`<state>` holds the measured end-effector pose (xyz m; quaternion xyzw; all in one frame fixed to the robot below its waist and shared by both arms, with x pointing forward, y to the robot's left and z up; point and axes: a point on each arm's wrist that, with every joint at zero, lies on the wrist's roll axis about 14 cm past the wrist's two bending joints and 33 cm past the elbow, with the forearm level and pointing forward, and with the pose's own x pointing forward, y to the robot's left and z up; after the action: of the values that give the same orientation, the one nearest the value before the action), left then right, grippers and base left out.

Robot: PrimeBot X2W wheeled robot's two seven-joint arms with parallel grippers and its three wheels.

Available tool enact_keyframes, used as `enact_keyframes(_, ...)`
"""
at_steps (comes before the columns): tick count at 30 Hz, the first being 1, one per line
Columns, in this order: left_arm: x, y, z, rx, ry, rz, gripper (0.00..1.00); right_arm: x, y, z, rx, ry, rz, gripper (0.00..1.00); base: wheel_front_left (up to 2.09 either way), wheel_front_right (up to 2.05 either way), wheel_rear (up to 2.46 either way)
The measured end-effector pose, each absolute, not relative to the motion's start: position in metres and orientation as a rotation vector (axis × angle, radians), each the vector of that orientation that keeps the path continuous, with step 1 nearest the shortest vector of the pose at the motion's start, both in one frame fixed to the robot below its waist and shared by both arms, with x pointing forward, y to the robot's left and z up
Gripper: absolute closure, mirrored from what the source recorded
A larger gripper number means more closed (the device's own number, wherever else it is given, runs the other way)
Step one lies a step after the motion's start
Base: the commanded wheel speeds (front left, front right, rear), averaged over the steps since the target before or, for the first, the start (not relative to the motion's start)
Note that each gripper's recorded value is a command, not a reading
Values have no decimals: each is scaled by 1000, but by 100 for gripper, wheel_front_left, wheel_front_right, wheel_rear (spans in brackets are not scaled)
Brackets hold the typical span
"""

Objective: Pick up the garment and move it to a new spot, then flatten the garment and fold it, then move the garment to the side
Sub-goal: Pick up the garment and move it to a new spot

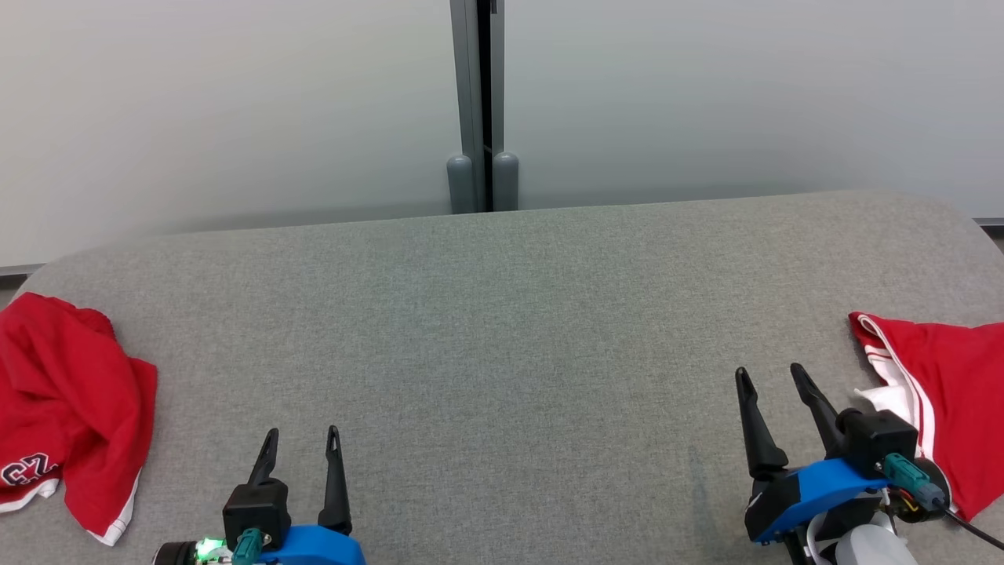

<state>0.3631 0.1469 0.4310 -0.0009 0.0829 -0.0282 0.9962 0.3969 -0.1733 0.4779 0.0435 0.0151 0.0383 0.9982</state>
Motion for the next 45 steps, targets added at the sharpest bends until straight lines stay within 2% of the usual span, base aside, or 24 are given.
enact_keyframes(12,352,163,433,-9,158,-2,0,396,-154,471,81,53,131,0,0,0,0)
enact_keyframes(29,274,274,434,-40,155,395,0,419,-22,460,80,99,489,0,0,0,0)
enact_keyframes(37,236,303,424,-48,193,536,0,418,23,447,90,139,608,0,0,0,0)
enact_keyframes(45,251,306,416,-50,233,533,0,423,22,436,97,159,610,0,0,0,0)
